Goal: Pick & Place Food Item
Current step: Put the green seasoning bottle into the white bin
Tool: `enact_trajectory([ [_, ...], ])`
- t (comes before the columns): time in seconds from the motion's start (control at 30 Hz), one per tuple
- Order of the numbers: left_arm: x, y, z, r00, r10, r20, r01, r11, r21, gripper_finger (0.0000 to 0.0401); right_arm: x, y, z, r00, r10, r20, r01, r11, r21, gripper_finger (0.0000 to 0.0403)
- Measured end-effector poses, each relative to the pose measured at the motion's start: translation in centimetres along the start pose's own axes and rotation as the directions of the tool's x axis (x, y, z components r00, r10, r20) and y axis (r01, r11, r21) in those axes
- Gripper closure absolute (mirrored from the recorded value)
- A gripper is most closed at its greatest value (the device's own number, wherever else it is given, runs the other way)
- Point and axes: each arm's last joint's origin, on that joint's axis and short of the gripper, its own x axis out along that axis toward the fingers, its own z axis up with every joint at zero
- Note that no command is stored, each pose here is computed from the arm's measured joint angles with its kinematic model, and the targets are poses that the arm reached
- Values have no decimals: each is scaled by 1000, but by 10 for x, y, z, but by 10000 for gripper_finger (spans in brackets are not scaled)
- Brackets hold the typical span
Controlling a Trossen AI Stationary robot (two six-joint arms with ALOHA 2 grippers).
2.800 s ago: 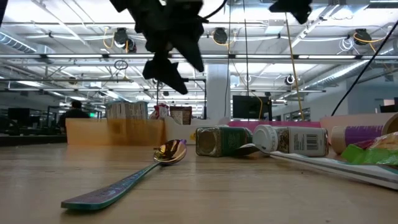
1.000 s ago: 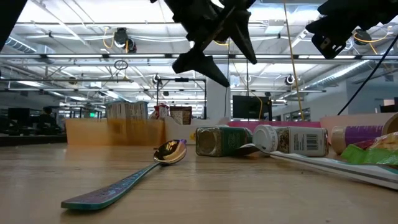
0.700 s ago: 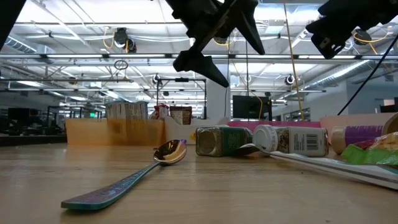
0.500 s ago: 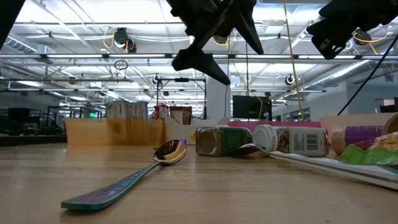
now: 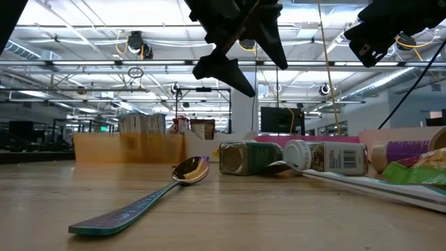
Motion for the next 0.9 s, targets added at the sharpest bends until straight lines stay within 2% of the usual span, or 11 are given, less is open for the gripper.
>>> enact_trajectory([
  [0.13, 0, 3, 4, 1000, -1, 16, 1, 1000, -12, 71, 0, 0, 0, 1000, -2, -4, 2, 1000, 0, 273],
  [0.33, 0, -1, 11, 996, -49, 76, 54, 996, -75, 83, 0, -1, -2, 1000, -7, -17, 7, 1000, 0, 273],
  [0.5, 0, -2, 12, 995, -58, 84, 61, 997, -35, 84, 0, -1, -3, 1000, -12, -28, 12, 1000, -1, 273],
  [0.67, 0, 0, 9, 997, -36, 62, 38, 999, -33, 63, 0, -1, -3, 999, -15, -35, 16, 1000, 4, 273],
  [0.9, 0, 3, 6, 1000, -2, 24, 3, 999, -33, 14, 0, -1, -3, 999, -15, -35, 15, 1000, 1, 273],
])
